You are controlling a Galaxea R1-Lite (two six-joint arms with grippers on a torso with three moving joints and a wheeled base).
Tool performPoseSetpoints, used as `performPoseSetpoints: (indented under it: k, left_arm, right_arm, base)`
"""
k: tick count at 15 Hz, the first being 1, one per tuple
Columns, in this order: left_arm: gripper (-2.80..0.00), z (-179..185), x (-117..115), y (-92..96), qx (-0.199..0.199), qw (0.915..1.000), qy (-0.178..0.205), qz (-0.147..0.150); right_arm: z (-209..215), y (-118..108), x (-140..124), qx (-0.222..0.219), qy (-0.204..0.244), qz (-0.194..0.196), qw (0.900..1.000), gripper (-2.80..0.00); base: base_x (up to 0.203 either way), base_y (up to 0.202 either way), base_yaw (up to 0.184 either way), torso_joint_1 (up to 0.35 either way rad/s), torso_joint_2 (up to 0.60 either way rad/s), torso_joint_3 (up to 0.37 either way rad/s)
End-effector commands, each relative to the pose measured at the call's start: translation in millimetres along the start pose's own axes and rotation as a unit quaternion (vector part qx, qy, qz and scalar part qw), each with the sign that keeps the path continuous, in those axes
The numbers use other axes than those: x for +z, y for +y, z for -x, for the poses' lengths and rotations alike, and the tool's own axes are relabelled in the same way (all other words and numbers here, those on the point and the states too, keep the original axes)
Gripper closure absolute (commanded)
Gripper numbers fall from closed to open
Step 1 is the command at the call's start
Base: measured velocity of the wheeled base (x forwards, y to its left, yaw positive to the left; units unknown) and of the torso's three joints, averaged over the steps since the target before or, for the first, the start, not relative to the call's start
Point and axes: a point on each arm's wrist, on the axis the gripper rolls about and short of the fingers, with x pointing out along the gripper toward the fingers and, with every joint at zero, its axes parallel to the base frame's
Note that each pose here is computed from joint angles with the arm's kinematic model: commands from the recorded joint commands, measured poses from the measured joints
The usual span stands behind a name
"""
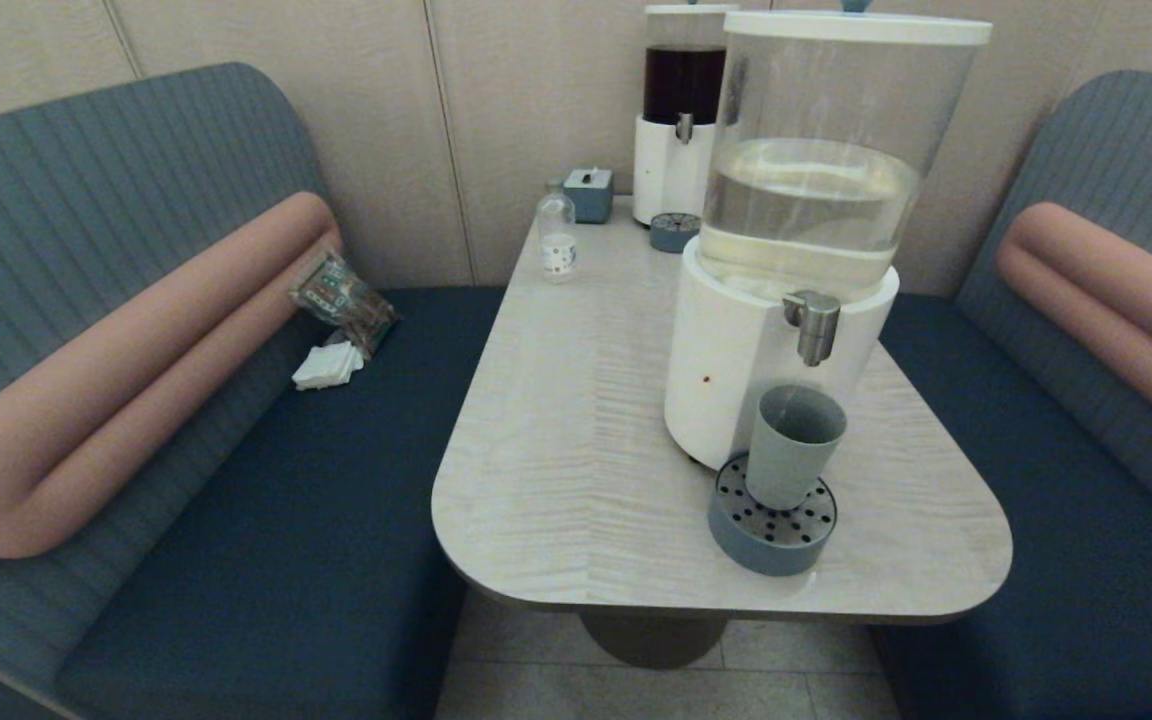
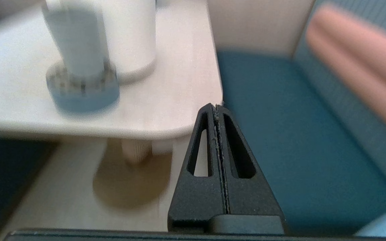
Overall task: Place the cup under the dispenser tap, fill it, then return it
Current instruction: Turn off the faucet
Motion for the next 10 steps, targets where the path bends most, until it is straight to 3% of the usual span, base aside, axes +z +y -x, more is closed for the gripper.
performPoseSetpoints:
  k: [1,7,10]
  left_arm:
    - [0.0,-0.2,-0.4,0.0,0.0,1.0,0.002,-0.002]
    - [0.0,-0.2,-0.5,0.1,0.002,1.0,0.003,0.001]
    - [0.0,0.0,-0.7,-0.1,-0.001,1.0,0.006,0.002]
  right_arm:
    - [-3.2,0.8,-9.9,0.001,-0.003,-0.004,1.0,0.0]
    - [-1.7,2.7,-26.6,0.031,0.081,-0.009,0.996,0.0]
    - [-2.0,2.6,-25.5,0.029,0.074,-0.01,0.997,0.0]
  base:
    - [0.0,0.0,0.0,0.0,0.0,0.0]
    - [0.0,0.0,0.0,0.0,0.0,0.0]
    - [0.0,0.0,0.0,0.0,0.0,0.0]
